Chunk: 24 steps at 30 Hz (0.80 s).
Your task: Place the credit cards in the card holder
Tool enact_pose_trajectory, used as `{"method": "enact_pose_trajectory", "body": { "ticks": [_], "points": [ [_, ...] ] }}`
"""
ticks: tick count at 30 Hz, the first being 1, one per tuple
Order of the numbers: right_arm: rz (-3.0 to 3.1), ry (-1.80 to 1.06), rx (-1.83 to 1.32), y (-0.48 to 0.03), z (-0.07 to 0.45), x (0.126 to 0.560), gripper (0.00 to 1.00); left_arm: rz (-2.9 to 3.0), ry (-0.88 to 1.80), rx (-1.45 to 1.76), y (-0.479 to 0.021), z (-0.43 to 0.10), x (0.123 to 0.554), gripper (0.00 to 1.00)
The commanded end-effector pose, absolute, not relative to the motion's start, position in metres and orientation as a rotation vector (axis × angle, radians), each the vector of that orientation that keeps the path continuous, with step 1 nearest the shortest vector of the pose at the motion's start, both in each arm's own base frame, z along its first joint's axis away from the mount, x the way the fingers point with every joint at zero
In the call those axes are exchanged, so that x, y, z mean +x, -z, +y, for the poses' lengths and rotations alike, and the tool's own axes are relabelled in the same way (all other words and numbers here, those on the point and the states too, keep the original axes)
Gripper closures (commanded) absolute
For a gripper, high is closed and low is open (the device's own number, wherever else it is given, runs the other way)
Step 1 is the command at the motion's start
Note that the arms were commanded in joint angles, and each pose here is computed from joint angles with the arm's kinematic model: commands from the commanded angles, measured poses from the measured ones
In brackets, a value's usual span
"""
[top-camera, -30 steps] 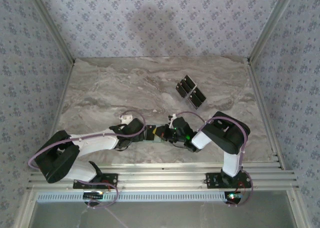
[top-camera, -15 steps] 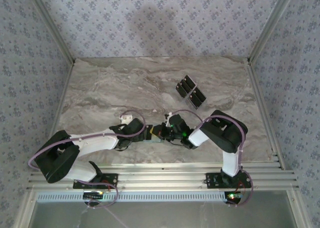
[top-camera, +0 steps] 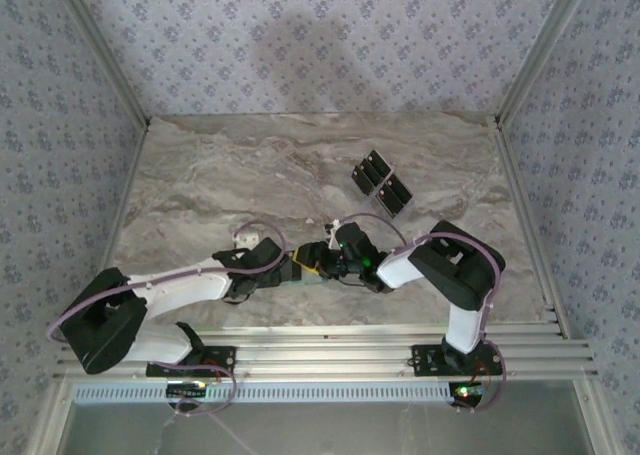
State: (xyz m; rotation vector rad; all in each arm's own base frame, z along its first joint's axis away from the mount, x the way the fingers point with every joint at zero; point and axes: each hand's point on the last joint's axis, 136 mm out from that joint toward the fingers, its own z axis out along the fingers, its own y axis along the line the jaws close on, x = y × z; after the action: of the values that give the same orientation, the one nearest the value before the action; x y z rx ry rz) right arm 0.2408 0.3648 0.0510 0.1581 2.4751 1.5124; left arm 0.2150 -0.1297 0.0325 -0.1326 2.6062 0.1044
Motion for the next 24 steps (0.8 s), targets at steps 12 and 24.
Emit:
{"method": "enact_pose_trajectory", "body": {
  "ticks": [12, 24],
  "points": [
    [2.737, -1.212, 0.208, -0.001, 0.304, 0.236, 0.51, 2.596, -0.165, -0.154, -0.046, -0.112, 0.214, 0.0],
    [2.766, -1.011, -0.081, -0.051, 0.307, 0.243, 0.53, 2.6, -0.138, -0.097, -0.042, -0.129, 0.229, 0.0]
  ]
}}
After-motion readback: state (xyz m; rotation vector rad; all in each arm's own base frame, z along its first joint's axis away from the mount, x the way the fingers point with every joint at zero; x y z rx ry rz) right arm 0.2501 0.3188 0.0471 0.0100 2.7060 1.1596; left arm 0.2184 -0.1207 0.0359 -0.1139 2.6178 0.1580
